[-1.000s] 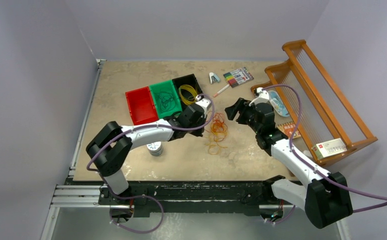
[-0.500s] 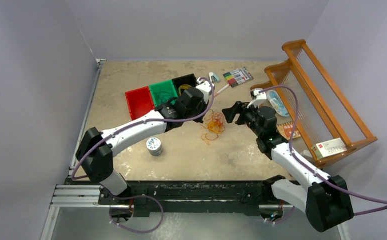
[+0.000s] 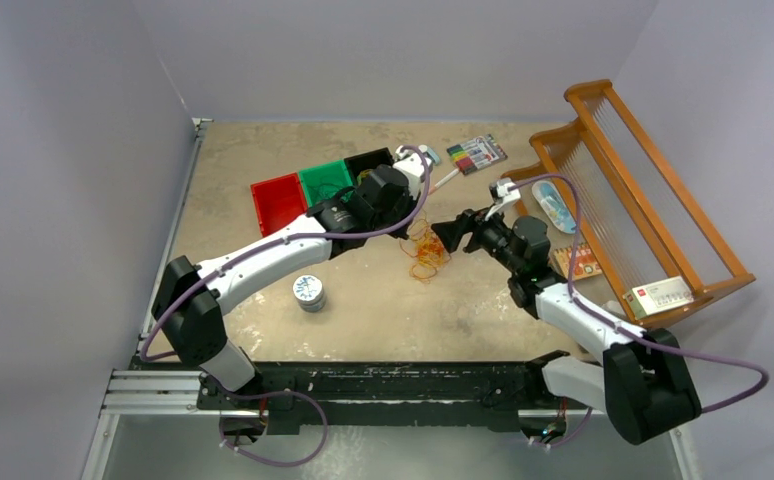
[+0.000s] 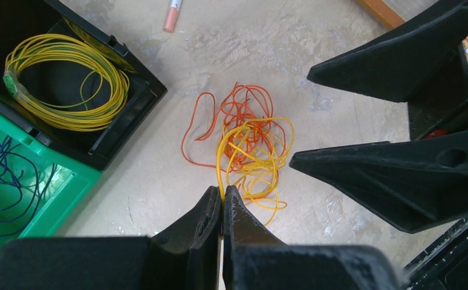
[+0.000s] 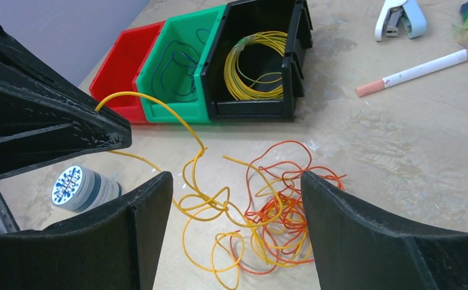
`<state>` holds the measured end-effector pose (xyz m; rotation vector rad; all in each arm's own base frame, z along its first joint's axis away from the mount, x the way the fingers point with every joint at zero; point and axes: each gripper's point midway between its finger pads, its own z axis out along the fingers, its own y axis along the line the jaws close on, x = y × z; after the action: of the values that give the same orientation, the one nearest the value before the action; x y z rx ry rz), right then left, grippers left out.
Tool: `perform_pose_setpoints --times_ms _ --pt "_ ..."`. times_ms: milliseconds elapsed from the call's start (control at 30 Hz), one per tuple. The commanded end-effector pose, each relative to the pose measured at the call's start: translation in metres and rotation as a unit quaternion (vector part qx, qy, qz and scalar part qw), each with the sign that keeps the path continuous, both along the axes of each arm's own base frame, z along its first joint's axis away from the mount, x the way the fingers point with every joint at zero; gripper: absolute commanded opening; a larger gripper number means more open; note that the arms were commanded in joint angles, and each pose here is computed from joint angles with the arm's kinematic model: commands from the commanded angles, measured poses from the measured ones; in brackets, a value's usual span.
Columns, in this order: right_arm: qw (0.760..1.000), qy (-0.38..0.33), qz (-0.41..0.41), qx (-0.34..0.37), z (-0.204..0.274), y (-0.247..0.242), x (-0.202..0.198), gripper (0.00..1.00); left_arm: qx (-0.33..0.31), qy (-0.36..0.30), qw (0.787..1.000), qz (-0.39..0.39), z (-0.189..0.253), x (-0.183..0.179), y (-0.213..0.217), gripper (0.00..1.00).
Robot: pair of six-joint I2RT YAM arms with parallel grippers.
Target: Untangle the cables
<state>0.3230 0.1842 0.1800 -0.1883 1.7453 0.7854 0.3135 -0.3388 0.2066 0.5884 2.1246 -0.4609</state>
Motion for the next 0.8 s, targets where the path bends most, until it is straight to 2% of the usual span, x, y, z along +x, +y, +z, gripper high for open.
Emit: perform_pose_setpoints --times_ms 0,400,767 --pt "0.997 -0.065 0.041 0.029 0.039 0.018 0.009 0.79 -0.031 -0.04 0.999 -0.01 0.044 0.001 -0.004 0.0" --pt "0.993 -0.068 0.072 0.062 0.042 0.051 0.026 0.79 -0.045 -0.041 0.997 -0.036 0.059 -0.003 -0.013 0.0" --pt "0.997 -0.024 0.04 0.055 0.014 0.068 0.053 0.73 -0.058 -0.076 0.993 -0.068 0.11 -0.012 -0.01 0.0"
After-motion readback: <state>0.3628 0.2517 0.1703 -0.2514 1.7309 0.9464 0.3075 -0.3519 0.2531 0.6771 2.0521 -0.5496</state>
